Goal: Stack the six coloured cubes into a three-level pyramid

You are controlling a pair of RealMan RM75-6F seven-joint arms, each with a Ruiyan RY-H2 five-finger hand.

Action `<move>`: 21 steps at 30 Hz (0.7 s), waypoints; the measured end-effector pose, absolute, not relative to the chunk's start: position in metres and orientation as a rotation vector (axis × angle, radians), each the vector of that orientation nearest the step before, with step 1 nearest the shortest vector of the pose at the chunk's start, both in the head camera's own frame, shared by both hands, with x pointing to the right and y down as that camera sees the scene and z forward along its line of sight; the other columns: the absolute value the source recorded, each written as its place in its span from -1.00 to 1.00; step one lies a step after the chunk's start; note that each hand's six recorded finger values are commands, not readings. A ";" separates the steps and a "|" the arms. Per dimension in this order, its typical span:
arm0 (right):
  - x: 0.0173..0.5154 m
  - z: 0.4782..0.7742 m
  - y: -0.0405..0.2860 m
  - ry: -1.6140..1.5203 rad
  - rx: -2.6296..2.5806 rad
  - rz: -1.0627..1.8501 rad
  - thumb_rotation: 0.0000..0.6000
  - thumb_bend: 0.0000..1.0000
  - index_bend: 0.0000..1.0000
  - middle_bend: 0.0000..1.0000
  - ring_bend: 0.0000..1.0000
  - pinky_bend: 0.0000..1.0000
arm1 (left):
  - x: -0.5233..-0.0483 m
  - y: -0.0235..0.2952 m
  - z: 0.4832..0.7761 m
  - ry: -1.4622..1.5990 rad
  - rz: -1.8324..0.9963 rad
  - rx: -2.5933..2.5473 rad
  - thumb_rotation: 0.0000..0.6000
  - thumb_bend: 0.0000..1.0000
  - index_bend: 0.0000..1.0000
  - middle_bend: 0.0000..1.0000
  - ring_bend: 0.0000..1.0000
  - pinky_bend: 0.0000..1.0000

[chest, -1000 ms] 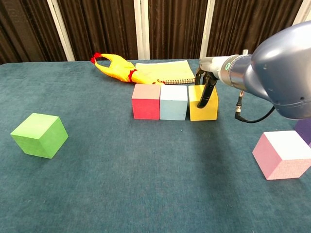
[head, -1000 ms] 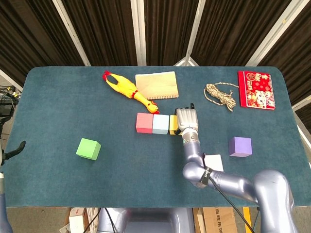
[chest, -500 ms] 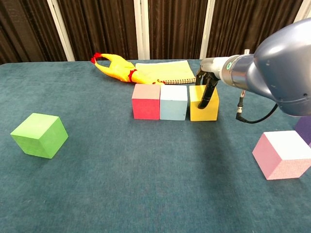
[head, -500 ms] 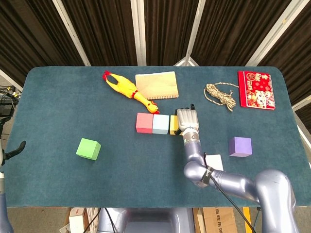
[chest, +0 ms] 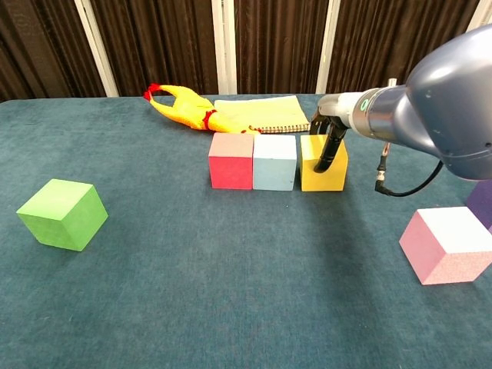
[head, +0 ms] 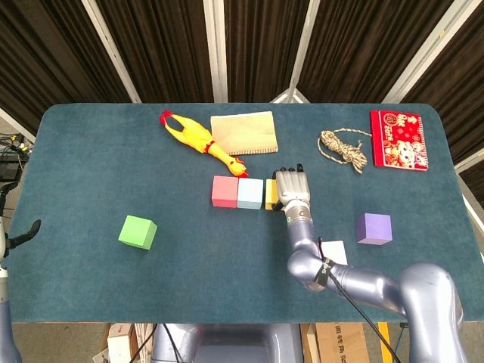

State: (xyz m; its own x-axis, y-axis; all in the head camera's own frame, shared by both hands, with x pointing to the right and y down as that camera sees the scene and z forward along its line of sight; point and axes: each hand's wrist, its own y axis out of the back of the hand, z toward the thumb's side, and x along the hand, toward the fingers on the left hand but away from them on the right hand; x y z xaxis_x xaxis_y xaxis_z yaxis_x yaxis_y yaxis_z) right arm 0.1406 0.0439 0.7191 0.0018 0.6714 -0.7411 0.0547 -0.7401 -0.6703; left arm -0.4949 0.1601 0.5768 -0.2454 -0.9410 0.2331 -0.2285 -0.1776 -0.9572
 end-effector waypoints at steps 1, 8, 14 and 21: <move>0.141 0.719 0.044 -0.742 -1.829 1.789 1.00 -0.45 -0.36 -0.59 -0.67 -1.00 | -0.495 0.160 0.577 1.464 -1.471 -1.381 1.00 -0.44 -0.61 -1.00 -1.00 -1.00; 0.141 0.717 0.045 -0.733 -1.833 1.791 1.00 -0.45 -0.39 -0.64 -0.70 -1.00 | -0.495 0.160 0.578 1.462 -1.475 -1.382 1.00 -0.44 -0.61 -1.00 -1.00 -1.00; 0.143 0.717 0.046 -0.719 -1.835 1.800 1.00 -0.45 -0.40 -0.65 -0.71 -1.00 | -0.495 0.160 0.578 1.463 -1.475 -1.381 1.00 -0.44 -0.61 -1.00 -1.00 -1.00; 0.141 0.715 0.047 -0.715 -1.836 1.798 1.00 -0.45 -0.41 -0.66 -0.72 -1.00 | -0.494 0.160 0.579 1.460 -1.477 -1.384 1.00 -0.44 -0.61 -1.00 -1.00 -1.00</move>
State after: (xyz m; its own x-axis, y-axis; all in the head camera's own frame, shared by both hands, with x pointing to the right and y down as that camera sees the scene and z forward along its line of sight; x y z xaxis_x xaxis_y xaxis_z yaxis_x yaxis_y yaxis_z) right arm 0.1414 0.0465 0.7154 0.0061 0.6564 -0.7543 0.0407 -0.7539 -0.6557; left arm -0.4936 0.1602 0.5786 -0.2451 -0.9398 0.2382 -0.2271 -0.1832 -0.9565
